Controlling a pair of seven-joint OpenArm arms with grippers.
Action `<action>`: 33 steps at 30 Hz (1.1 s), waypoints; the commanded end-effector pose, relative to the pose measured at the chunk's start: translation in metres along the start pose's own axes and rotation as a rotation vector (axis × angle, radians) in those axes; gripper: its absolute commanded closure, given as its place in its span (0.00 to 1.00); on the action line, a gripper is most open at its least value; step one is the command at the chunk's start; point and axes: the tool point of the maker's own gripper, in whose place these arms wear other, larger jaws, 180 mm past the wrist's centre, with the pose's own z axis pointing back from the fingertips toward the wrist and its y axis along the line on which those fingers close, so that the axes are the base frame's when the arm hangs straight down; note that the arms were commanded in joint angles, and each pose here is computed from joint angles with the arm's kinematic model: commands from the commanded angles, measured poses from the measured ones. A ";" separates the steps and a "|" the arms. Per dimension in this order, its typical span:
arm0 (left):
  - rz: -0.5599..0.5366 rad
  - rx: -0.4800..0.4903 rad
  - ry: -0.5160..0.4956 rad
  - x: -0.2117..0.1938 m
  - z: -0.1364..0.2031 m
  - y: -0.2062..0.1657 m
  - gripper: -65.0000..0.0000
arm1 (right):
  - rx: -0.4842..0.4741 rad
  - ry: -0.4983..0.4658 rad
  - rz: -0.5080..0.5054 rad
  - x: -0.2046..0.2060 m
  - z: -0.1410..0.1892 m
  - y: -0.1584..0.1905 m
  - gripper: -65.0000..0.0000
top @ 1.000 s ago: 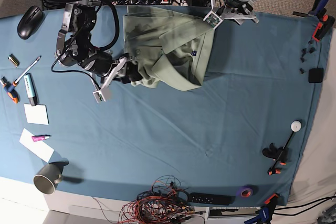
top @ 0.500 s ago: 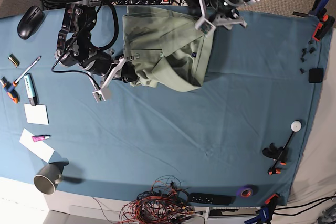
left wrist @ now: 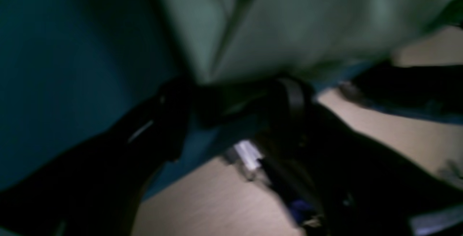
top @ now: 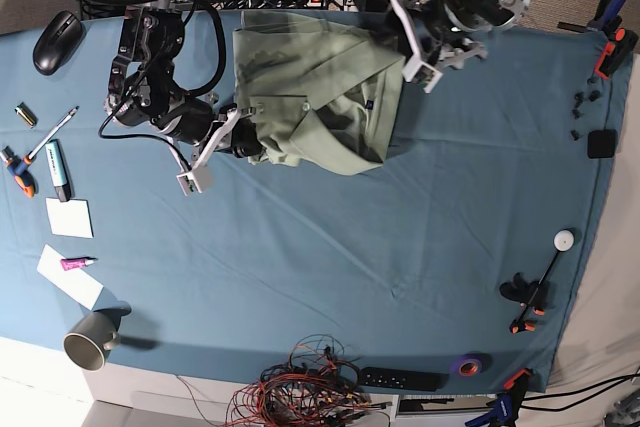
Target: Fold the T-shirt properly
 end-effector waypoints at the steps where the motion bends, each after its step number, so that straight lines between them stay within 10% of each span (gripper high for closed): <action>1: 0.010 -0.033 0.027 -0.008 -0.001 -0.008 0.46 | 0.009 -0.052 0.019 0.016 0.003 0.002 1.00; 9: 0.007 -0.107 0.021 -0.008 -0.002 -0.021 0.51 | 0.009 -0.053 0.019 0.016 0.003 0.002 1.00; 15: -0.013 -0.092 -0.033 0.009 -0.003 -0.015 1.00 | 0.012 -0.054 0.023 0.016 0.003 0.002 1.00; 33: -0.136 0.021 -0.138 0.064 -0.002 0.023 1.00 | -0.094 -0.046 0.158 0.008 0.032 0.010 1.00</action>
